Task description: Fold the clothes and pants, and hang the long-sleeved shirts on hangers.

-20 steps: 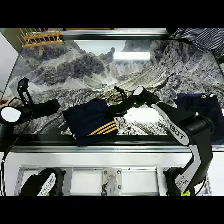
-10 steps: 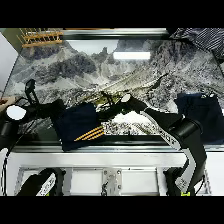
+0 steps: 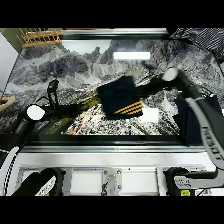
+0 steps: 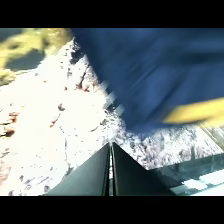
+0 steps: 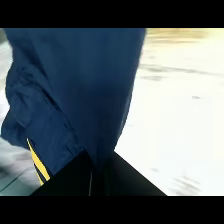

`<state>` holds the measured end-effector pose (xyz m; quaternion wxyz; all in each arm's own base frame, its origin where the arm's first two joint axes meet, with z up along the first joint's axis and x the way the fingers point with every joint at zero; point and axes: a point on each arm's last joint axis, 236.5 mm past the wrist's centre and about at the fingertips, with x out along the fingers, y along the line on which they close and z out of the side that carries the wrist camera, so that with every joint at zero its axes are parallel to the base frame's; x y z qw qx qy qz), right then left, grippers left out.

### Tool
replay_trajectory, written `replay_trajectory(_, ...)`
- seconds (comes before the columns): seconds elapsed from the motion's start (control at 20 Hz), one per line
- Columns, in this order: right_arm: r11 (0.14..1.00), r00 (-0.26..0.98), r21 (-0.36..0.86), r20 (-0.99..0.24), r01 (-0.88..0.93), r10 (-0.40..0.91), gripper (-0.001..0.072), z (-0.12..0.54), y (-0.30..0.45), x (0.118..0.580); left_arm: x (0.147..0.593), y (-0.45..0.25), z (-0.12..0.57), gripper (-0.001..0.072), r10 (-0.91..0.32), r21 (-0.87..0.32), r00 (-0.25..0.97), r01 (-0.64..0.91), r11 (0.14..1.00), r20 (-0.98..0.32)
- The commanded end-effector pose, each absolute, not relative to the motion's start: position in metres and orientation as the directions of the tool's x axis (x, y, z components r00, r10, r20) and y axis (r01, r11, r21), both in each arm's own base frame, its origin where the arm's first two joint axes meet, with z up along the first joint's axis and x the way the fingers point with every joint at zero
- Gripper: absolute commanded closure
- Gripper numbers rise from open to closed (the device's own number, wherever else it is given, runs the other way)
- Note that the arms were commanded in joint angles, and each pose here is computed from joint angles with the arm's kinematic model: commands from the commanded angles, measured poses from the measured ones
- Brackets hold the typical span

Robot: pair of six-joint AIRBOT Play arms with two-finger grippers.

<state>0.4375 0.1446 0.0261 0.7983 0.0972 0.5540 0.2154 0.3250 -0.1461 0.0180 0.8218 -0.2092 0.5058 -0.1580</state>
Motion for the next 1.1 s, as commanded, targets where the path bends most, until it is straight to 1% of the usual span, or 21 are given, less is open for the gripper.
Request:
replay_trajectory(0.0, 0.977, 0.464, 0.199, -0.874, 0.073, 0.143, 0.0700, 0.076, -0.033, 0.431, 0.321, -0.161, 0.019, 0.0701, -0.489, -0.503, 0.430, 0.089, 0.860, -0.759)
replay_trajectory(0.1, 0.948, 0.524, 0.200, -0.851, 0.248, 0.043, 0.0700, 0.095, -0.107, 0.418, 0.320, -0.164, 0.019, 0.0702, -0.492, -0.503, 0.426, 0.095, 0.859, -0.759)
replay_trajectory(0.2, 0.890, 0.549, 0.210, -0.834, 0.405, -0.053, 0.0700, 0.107, -0.169, 0.396, 0.320, -0.164, 0.019, 0.0701, -0.492, -0.503, 0.426, 0.095, 0.859, -0.760)
replay_trajectory(0.3, 0.824, 0.553, 0.224, -0.824, 0.521, -0.125, 0.0700, 0.116, -0.211, 0.371, 0.320, -0.164, 0.019, 0.0702, -0.492, -0.503, 0.425, 0.094, 0.859, -0.760)
replay_trajectory(0.35, 0.805, 0.551, 0.223, -0.821, 0.550, -0.149, 0.0701, 0.119, -0.222, 0.361, 0.320, -0.164, 0.019, 0.0702, -0.492, -0.503, 0.426, 0.095, 0.859, -0.760)
replay_trajectory(0.45, 0.778, 0.538, 0.223, -0.826, 0.588, -0.170, 0.0700, 0.117, -0.231, 0.342, 0.320, -0.164, 0.019, 0.0702, -0.492, -0.503, 0.426, 0.094, 0.859, -0.759)
replay_trajectory(0.55, 0.728, 0.480, 0.201, -0.855, 0.655, -0.196, 0.0701, 0.102, -0.234, 0.318, 0.320, -0.164, 0.019, 0.0701, -0.492, -0.503, 0.426, 0.095, 0.859, -0.760)
replay_trajectory(0.65, 0.683, 0.404, 0.151, -0.886, 0.715, -0.228, 0.0700, 0.082, -0.233, 0.292, 0.319, -0.164, 0.018, 0.0702, -0.493, -0.503, 0.422, 0.095, 0.859, -0.761)
replay_trajectory(0.7, 0.594, 0.271, 0.079, -0.931, 0.801, -0.243, 0.0700, 0.039, -0.220, 0.242, 0.318, -0.164, 0.018, 0.0701, -0.494, -0.503, 0.415, 0.095, 0.859, -0.764)
replay_trajectory(0.8, 0.584, 0.223, 0.053, -0.949, 0.810, -0.223, 0.0700, 0.018, -0.209, 0.224, 0.318, -0.164, 0.018, 0.0702, -0.494, -0.503, 0.415, 0.095, 0.859, -0.764)
replay_trajectory(1.05, 0.571, 0.155, 0.037, -0.975, 0.820, -0.159, 0.0696, -0.009, -0.191, 0.206, 0.318, -0.164, 0.018, 0.0702, -0.494, -0.503, 0.415, 0.095, 0.859, -0.764)
